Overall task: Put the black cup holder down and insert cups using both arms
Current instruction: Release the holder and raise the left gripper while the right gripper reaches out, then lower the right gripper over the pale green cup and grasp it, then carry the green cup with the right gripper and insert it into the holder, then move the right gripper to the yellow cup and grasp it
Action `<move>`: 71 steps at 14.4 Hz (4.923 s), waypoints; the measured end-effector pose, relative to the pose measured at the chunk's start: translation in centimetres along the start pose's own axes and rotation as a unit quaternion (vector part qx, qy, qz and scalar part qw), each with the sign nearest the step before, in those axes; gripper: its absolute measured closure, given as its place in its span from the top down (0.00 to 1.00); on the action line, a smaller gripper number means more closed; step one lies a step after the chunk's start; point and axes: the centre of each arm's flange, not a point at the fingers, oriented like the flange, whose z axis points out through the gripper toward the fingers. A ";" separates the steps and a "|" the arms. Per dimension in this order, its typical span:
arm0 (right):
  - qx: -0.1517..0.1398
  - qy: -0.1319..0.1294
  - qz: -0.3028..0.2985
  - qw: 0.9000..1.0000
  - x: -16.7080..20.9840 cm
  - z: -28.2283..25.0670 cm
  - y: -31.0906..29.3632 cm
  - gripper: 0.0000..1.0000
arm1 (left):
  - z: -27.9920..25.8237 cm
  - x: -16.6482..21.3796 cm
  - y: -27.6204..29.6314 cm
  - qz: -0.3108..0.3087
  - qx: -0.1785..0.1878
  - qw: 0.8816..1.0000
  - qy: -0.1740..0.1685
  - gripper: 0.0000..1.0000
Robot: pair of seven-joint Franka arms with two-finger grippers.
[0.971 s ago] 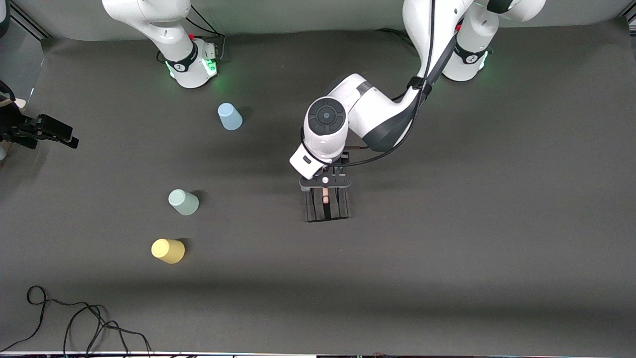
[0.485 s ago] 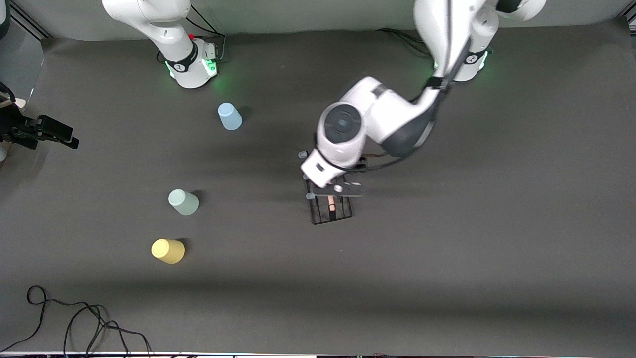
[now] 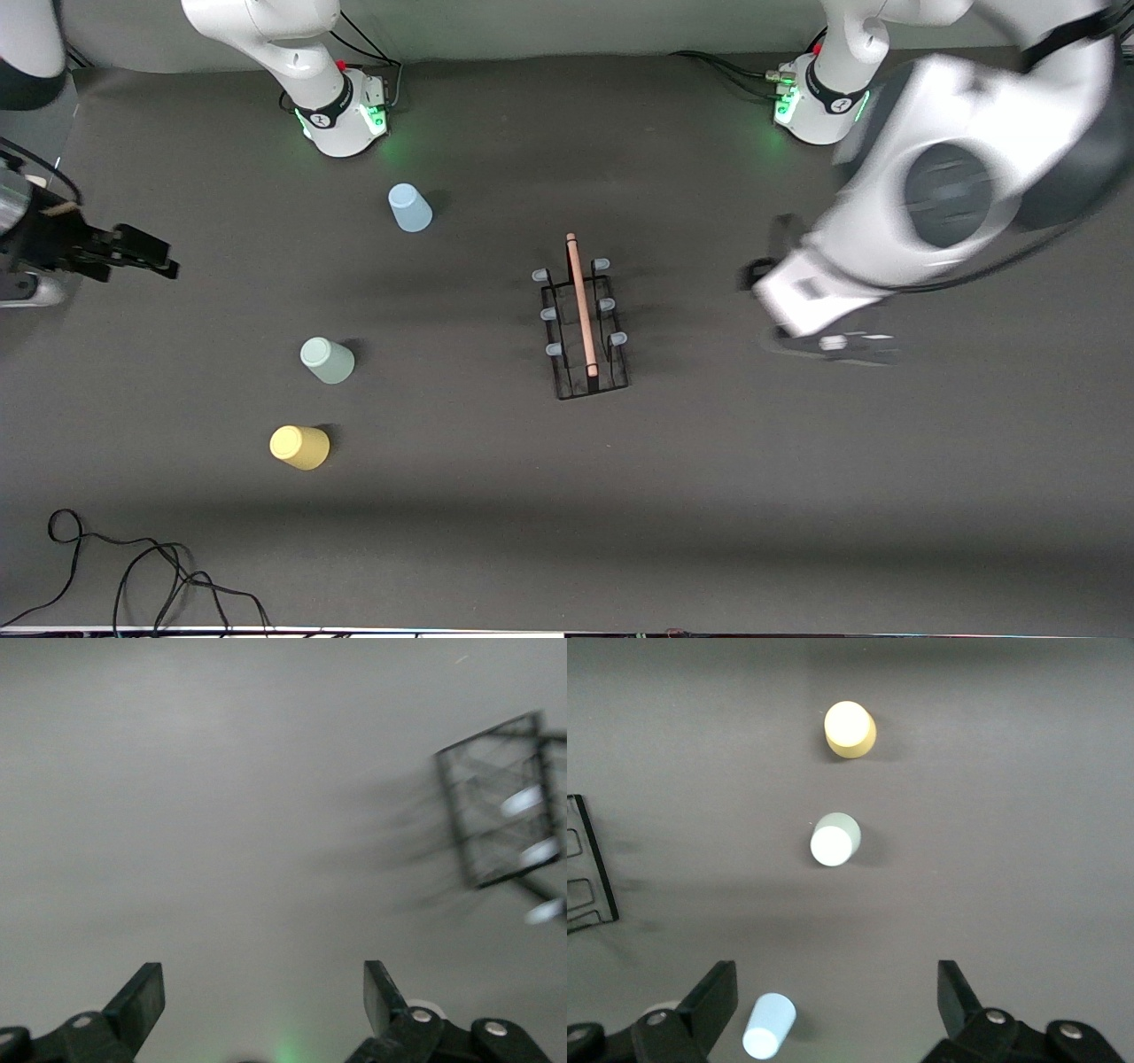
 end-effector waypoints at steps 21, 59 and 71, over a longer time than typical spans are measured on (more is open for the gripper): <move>-0.013 0.053 0.037 0.998 -0.2 33.1 -2.7 1.00 | 1.9 -8.9 -14.1 -0.014 0.011 0.999 0.042 0.99; -0.012 0.016 0.146 0.989 -11.2 25.2 -44.7 0.71 | 1.6 -9.8 -16.3 -0.036 -0.004 0.999 0.027 1.00; -0.024 0.012 0.114 0.993 4.4 16.8 -26.0 1.00 | 1.6 -9.8 -16.4 -0.037 -0.004 0.999 0.027 1.00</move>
